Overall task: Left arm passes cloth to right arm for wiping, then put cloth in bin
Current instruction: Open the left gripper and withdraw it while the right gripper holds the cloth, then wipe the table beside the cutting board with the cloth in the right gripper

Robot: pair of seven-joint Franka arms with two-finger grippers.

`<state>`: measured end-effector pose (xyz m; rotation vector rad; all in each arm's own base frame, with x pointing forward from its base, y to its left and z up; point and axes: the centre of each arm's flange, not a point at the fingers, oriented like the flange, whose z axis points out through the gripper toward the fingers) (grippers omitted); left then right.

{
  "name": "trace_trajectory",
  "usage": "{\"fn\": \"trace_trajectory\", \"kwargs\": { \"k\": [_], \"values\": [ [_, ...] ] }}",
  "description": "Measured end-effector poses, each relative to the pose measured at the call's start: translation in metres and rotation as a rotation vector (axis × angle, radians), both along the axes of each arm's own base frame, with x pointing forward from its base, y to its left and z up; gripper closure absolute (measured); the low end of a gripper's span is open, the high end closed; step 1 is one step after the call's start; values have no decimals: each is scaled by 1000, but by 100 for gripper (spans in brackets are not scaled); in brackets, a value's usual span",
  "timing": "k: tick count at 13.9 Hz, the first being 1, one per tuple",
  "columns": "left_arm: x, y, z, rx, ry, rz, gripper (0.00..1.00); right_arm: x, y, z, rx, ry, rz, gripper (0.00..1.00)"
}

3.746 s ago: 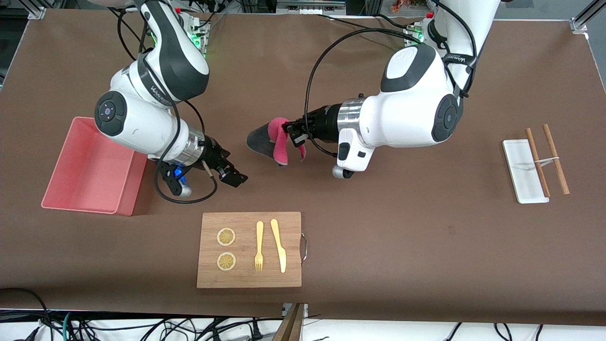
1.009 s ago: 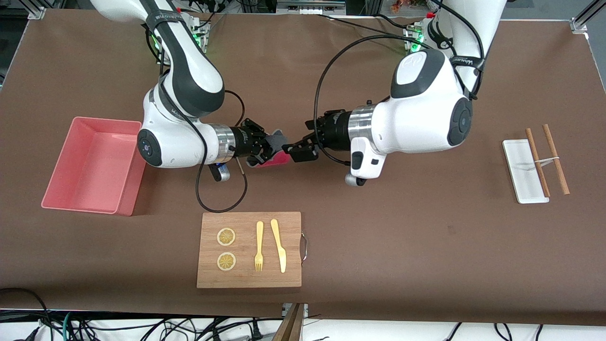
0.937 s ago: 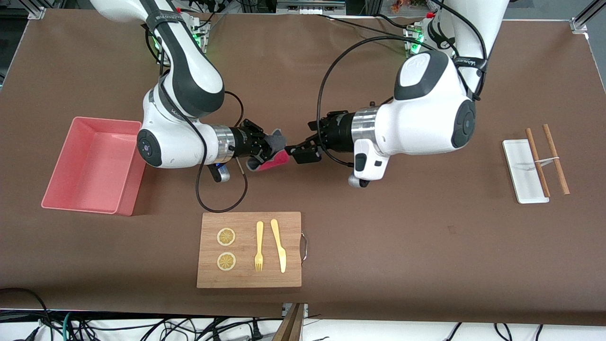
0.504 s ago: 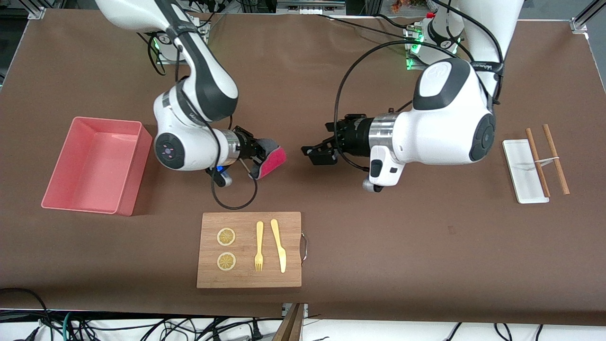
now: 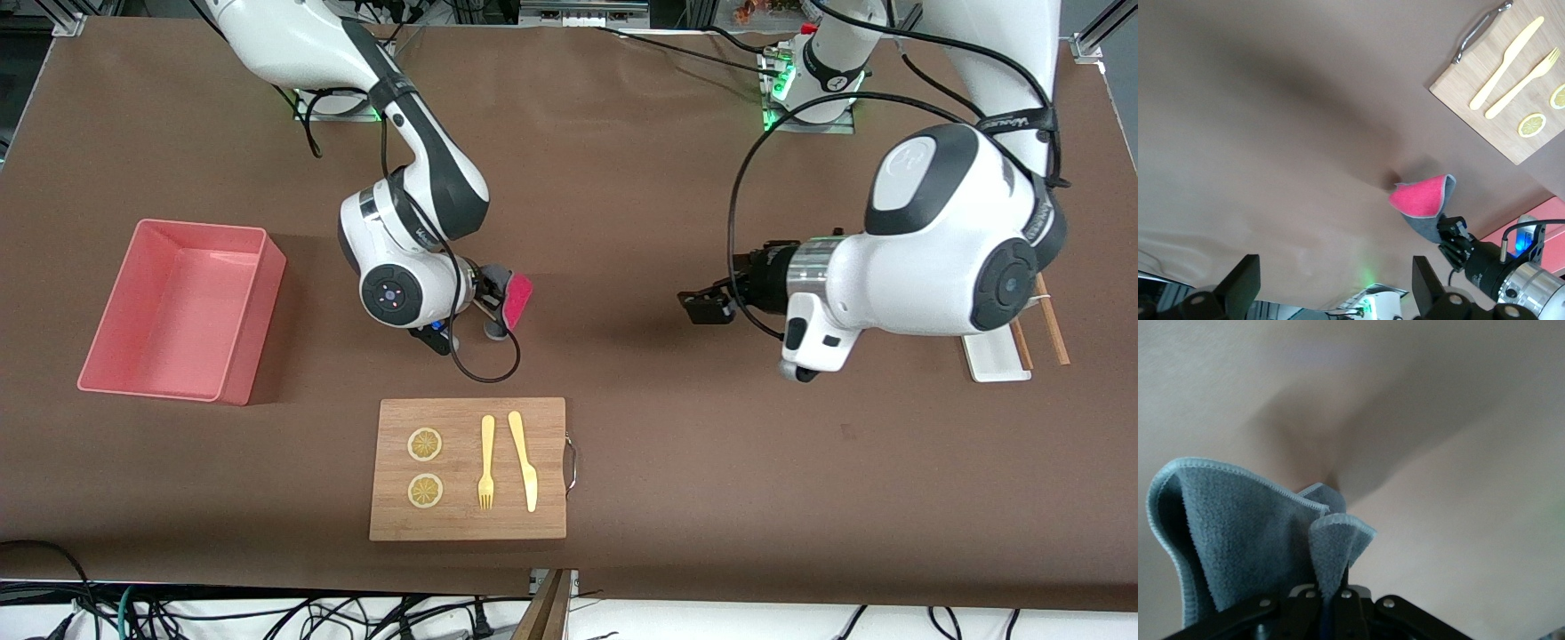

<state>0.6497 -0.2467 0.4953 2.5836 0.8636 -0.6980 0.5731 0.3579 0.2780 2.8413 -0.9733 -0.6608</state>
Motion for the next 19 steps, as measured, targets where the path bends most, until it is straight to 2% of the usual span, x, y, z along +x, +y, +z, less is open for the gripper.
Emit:
{"fn": "trace_trajectory", "kwargs": {
  "k": [3,7,9,12,15,19],
  "values": [
    [-15,31,12,94,-31,-53,0,-5,2,-26,-58,2,48,98],
    [-71,58,49,177,-103,-195,0,-5,-1,-56,-93,-1,98,98],
    [-87,81,53,225,-148,-305,0,0,-9,-61,-95,-4,132,98],
    [-90,118,49,261,-214,-447,0,14,-36,-62,-92,-10,179,98],
    [-94,147,46,316,-325,-569,0,31,-74,-64,-60,-2,212,98],
    [-88,174,63,366,-452,-666,0,47,-123,-64,-79,12,293,98]
  ]
}}
